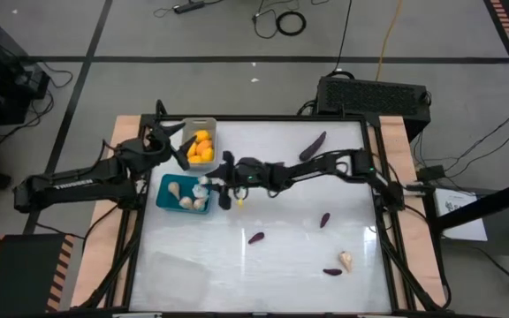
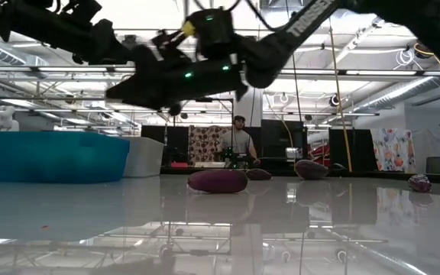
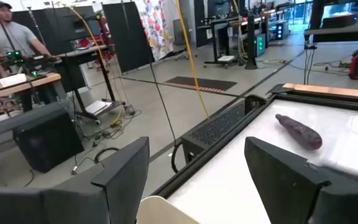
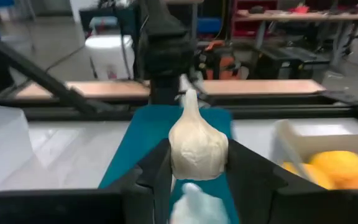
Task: Sort produce into baskets
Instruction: Put the white garlic into the blue bin
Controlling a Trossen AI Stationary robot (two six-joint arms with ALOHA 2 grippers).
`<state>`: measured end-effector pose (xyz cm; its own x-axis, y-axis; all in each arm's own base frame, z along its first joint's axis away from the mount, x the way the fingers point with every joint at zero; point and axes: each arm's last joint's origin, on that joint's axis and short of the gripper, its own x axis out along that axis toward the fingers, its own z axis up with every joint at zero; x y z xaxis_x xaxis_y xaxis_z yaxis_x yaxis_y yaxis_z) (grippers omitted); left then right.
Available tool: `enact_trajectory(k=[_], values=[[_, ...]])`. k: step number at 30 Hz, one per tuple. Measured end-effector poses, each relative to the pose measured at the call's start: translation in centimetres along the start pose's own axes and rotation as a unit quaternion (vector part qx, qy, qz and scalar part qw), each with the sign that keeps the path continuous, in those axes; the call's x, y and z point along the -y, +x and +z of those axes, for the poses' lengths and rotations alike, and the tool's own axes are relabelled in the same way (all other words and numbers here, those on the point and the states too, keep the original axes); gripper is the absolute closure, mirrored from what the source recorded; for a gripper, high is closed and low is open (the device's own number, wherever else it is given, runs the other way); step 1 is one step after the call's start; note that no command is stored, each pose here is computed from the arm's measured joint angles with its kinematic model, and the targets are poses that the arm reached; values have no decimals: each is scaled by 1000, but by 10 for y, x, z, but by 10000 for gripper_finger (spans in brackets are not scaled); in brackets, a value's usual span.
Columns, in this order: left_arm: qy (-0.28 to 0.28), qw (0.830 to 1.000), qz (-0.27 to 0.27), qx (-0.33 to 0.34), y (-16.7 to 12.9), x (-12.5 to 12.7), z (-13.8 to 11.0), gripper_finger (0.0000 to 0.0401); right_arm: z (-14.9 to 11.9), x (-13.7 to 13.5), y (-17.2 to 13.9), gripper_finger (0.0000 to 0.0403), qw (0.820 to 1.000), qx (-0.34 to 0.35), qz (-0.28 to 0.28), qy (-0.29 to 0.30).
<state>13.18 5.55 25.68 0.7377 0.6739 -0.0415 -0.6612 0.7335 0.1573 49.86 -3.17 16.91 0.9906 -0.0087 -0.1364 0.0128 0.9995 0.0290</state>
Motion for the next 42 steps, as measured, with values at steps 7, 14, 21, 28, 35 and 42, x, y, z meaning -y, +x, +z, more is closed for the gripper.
enact_trajectory(k=[7, 14, 21, 28, 35, 42], values=[[2, 1000, -3, -5, 0, 0, -1, 130, 13, -8, 27, 251, 999, -40, 9, -25], [5, 1000, -4, -7, 0, 1, -2, 130, 20, -20, 28, 186, 998, -36, 58, -5], [3, 1000, -31, -5, 0, 2, -2, 130, 23, -21, 23, 153, 994, -64, 81, 28], [0, 997, -76, 3, 0, 5, -1, 130, 68, -17, -10, 152, 984, -163, 65, 38], [-13, 993, -117, 10, -1, 7, 0, 130, 99, -20, -74, 152, 933, -345, 40, 92], [-12, 989, -146, 21, -1, 9, 2, 130, 99, -35, -129, 152, 831, -527, -20, 176]])
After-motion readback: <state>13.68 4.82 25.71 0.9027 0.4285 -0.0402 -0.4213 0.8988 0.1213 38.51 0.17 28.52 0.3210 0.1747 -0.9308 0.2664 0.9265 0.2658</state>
